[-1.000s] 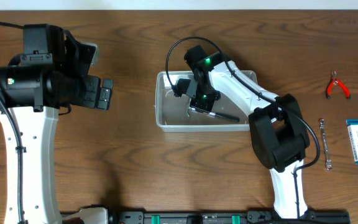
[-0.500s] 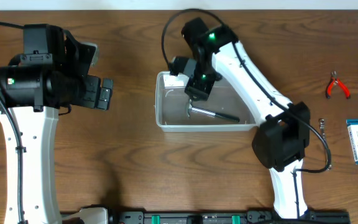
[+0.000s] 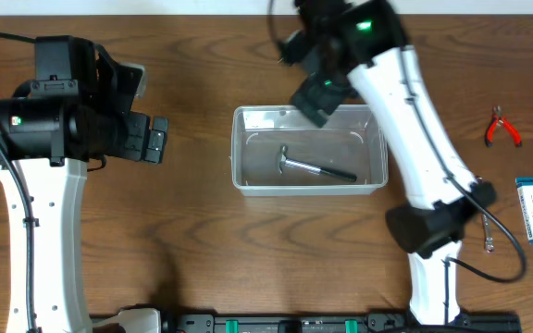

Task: Pack container
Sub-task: 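Raise the right gripper and move it right over the red pliers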

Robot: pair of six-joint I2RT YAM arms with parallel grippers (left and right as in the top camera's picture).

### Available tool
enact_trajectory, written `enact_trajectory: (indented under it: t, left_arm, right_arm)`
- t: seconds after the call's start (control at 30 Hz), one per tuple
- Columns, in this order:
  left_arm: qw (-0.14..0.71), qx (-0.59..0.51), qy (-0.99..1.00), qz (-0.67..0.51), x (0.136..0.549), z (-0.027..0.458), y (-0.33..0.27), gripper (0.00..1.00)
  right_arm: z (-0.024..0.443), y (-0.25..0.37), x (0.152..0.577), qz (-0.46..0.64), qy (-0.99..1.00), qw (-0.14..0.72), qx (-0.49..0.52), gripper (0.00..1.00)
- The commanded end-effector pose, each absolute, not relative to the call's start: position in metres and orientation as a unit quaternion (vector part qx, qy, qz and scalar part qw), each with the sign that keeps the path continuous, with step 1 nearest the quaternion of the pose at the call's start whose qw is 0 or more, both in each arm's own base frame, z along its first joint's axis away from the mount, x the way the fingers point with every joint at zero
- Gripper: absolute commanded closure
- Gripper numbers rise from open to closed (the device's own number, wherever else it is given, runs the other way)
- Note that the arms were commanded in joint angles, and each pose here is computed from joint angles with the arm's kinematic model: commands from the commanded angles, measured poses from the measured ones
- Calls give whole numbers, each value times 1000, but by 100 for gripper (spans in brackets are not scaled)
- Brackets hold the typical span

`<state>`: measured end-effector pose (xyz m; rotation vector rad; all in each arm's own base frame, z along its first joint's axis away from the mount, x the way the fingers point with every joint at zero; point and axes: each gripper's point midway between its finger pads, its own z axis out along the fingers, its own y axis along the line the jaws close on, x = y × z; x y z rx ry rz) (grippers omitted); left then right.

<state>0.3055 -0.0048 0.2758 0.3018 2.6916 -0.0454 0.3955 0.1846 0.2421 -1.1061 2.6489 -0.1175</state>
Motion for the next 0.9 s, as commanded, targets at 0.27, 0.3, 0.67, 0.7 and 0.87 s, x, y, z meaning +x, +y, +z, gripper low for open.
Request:
enact_trajectory:
  t: [0.27,0.3,0.67,0.7,0.87]
  left_arm:
    - [218,103,970,-12,305,279,-4,2]
    - [218,103,970,-12,305,279,-4,2]
    - [218,103,970,-12,305,279,-4,2]
    - [218,103,970,-12,305,279,-4,2]
    - [216,103,971,-12,304,278,-4,2]
  right_arm:
    - [380,42,341,-27,950,297,-96,1]
    - [378,33,333,-29,952,293,-86,1]
    - [316,-63,324,-50,970,231,55,1]
    - [311,-71,333,-46,969,233,69,1]
    - [286,-113,377,-33,951,246,184,1]
